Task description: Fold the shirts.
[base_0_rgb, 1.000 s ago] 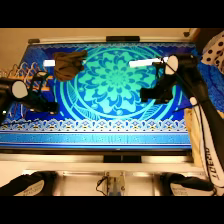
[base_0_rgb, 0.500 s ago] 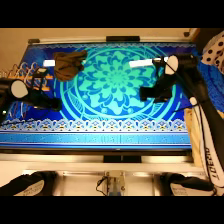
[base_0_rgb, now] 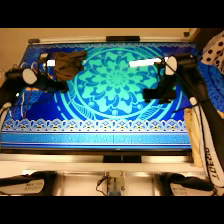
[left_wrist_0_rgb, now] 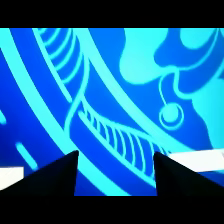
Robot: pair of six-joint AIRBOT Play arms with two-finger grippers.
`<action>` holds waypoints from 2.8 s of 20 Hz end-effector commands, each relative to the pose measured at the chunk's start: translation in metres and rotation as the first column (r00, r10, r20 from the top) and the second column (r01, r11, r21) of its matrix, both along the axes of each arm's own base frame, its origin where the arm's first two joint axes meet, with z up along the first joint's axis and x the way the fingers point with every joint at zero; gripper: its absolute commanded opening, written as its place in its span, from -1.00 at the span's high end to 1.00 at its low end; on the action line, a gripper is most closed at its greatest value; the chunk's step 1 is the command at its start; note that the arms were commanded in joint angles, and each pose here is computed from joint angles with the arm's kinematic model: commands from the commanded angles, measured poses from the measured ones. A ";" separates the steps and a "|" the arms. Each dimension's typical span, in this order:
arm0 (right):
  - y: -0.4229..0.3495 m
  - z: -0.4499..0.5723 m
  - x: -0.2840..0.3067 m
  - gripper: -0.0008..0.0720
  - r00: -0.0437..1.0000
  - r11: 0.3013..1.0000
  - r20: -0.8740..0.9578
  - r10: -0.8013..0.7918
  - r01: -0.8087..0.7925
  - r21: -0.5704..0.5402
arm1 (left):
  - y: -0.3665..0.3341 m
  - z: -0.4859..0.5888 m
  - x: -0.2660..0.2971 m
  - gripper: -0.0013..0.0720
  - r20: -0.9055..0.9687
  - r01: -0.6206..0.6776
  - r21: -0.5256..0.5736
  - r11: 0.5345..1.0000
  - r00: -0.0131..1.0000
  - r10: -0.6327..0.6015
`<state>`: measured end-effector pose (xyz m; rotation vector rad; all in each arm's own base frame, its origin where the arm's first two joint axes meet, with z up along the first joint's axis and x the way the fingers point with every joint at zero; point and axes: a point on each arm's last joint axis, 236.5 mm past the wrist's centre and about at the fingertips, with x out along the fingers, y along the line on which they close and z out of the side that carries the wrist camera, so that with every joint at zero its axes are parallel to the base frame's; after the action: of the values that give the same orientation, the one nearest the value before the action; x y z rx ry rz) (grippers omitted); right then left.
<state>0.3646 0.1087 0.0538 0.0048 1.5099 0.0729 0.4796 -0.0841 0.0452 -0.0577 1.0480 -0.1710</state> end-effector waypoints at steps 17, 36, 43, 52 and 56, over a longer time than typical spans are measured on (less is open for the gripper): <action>0.043 0.006 0.004 -0.78 1.000 0.983 0.020 0.008 -0.012 0.182 | 0.067 -0.117 0.188 -0.53 -0.008 -0.412 -0.370 0.833 0.898 0.440; 0.042 0.057 -0.010 -0.78 0.988 0.973 0.143 0.052 -0.082 0.214 | -0.030 0.226 0.120 0.88 0.603 0.179 -0.256 0.950 0.798 0.012; -0.022 0.204 -0.078 -0.78 0.828 0.987 0.558 -0.051 -0.043 0.153 | -0.136 0.378 -0.099 0.87 0.726 0.518 -0.172 0.838 0.641 -0.248; -0.050 0.198 -0.175 -0.78 0.899 0.991 0.432 -0.067 0.010 0.134 | -0.292 0.083 -0.175 0.87 0.151 0.561 -0.375 0.738 0.823 -0.548; -0.045 0.155 -0.160 -0.78 0.930 0.993 0.363 -0.064 0.023 0.116 | -0.309 0.002 -0.191 -1.00 -0.116 0.408 -0.429 0.806 0.860 -0.498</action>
<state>0.2031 0.0628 0.2350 0.1113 1.0687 0.1296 0.3085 -0.3829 0.1045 -0.1425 1.0456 -0.9101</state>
